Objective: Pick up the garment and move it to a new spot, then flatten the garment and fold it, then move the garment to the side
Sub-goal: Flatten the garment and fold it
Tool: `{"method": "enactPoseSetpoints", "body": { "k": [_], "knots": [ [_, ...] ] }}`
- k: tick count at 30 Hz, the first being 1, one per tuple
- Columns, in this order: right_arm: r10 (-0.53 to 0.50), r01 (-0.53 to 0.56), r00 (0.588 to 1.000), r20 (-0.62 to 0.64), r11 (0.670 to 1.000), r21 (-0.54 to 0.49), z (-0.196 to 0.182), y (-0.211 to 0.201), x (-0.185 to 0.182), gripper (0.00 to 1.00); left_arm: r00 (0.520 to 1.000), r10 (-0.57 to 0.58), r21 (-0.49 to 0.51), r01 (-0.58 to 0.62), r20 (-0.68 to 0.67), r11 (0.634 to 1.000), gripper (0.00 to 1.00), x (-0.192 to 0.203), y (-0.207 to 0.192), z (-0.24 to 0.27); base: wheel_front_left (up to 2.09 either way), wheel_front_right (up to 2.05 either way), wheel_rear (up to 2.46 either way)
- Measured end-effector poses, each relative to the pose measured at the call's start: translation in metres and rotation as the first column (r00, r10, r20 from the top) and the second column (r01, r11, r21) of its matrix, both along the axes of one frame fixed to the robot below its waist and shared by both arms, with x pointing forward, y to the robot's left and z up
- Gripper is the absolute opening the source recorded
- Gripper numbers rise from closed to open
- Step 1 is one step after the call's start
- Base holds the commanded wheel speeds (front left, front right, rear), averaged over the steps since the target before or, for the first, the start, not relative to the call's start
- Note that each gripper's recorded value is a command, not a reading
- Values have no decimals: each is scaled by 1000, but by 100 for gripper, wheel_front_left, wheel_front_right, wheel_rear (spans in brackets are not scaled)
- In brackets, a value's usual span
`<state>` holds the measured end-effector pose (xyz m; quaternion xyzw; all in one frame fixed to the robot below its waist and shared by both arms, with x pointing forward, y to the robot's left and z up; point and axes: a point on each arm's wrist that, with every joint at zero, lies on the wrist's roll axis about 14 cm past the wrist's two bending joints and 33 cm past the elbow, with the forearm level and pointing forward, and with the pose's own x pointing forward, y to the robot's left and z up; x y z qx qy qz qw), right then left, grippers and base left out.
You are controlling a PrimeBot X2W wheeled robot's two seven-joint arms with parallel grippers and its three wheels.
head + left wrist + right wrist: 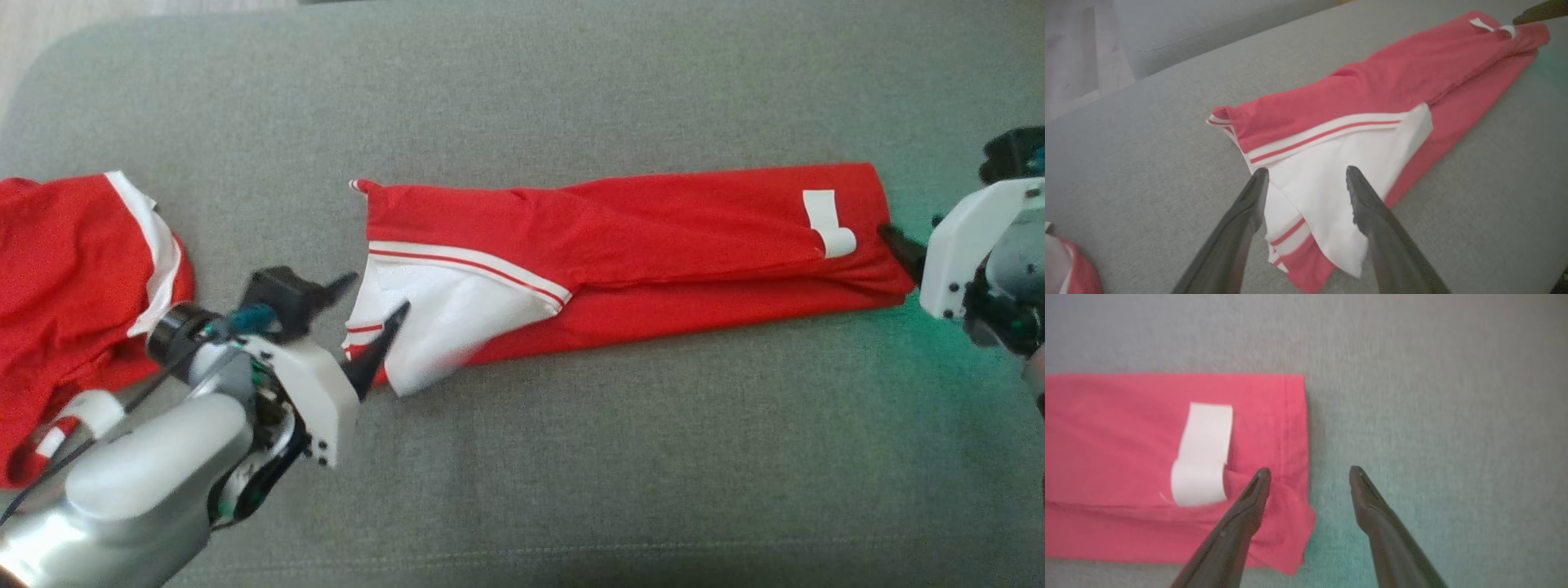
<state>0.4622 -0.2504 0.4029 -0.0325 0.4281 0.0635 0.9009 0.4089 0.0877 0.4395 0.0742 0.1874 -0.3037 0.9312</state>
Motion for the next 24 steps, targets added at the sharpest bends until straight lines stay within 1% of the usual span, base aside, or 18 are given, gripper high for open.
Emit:
{"method": "enactPoseSetpoints", "body": {
  "k": [1,2,4,7,9,10,11,13,15,17,19,20,22,24],
  "knots": [
    [0,0,999,41,1000,11,7,2,5,100,999,31,-23,-30,19,999,100,4,2,5,0,0,0],
    [0,0,999,41,1000,11,7,2,5,100,999,31,-23,-30,19,999,100,4,2,5,0,0,0],
    [-9,2,988,154,999,46,28,7,18,100,991,109,-78,-104,72,992,100,15,10,20,0,0,0],
    [-30,-6,947,321,994,110,60,18,33,100,961,227,-159,-202,160,966,100,34,23,50,0,0,0],
    [-33,-32,904,427,989,144,82,31,41,100,927,311,-215,-266,210,940,100,45,34,73,0,0,0],
    [-14,-57,877,480,989,133,92,38,44,100,904,362,-252,-305,227,919,100,50,40,84,0,0,0],
    [6,-79,851,526,990,116,102,42,45,100,877,410,-294,-335,249,895,100,54,46,99,0,0,0],
    [19,-107,789,615,989,107,120,51,47,100,808,501,-382,-377,309,843,100,58,58,131,0,0,0],
    [24,-128,728,685,987,101,131,59,44,100,751,564,-452,-395,343,800,100,54,67,150,0,0,0],
    [24,-146,683,730,984,104,133,69,38,100,709,617,-491,-425,342,761,100,43,74,152,0,0,0],
    [4,-153,652,758,980,126,131,79,29,100,706,630,-475,-454,325,754,100,29,78,134,0,0,0],
    [-2,-155,643,766,979,133,129,83,25,100,709,633,-464,-469,310,752,100,22,78,123,0,0,0],
    [-27,-146,627,778,978,151,125,89,17,100,722,626,-424,-488,296,763,100,9,77,102,0,0,0],
    [-46,-131,621,782,978,162,121,92,9,100,732,624,-414,-495,275,764,100,0,73,89,0,0,0]
  ]
}}
